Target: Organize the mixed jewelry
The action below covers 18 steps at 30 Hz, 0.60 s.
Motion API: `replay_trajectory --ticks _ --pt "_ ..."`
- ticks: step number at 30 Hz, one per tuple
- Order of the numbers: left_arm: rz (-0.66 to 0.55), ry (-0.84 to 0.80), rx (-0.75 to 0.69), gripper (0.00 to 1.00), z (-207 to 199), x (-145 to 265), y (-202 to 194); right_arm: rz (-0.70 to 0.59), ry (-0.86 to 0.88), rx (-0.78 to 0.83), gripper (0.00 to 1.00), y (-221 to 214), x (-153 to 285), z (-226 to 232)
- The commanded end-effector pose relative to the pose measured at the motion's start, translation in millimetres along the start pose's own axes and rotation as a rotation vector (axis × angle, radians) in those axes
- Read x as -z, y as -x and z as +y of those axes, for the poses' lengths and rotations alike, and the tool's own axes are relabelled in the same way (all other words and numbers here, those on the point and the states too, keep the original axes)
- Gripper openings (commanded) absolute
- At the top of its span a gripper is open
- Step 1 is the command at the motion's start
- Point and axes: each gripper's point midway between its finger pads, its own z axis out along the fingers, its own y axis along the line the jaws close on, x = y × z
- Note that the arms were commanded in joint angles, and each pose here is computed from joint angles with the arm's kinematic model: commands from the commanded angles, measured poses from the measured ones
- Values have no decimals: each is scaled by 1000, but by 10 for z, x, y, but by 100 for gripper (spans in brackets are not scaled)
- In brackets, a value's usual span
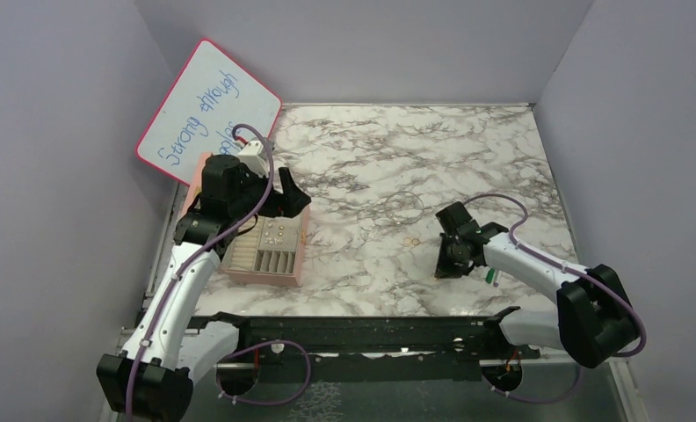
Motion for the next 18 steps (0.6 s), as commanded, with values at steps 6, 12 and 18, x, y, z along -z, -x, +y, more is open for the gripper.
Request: replay_trajectory --ticks 6,12,18 --pt "38 -116 48 83 -154 -112 -104 -47 -33 4 11 112 -2 11" --pt "84 -191 135 79 -334 -217 -245 -88 1 17 1 183 35 94" --pt "157 -240 162 78 -772 -508 -523 -188 275 62 1 332 308 607"
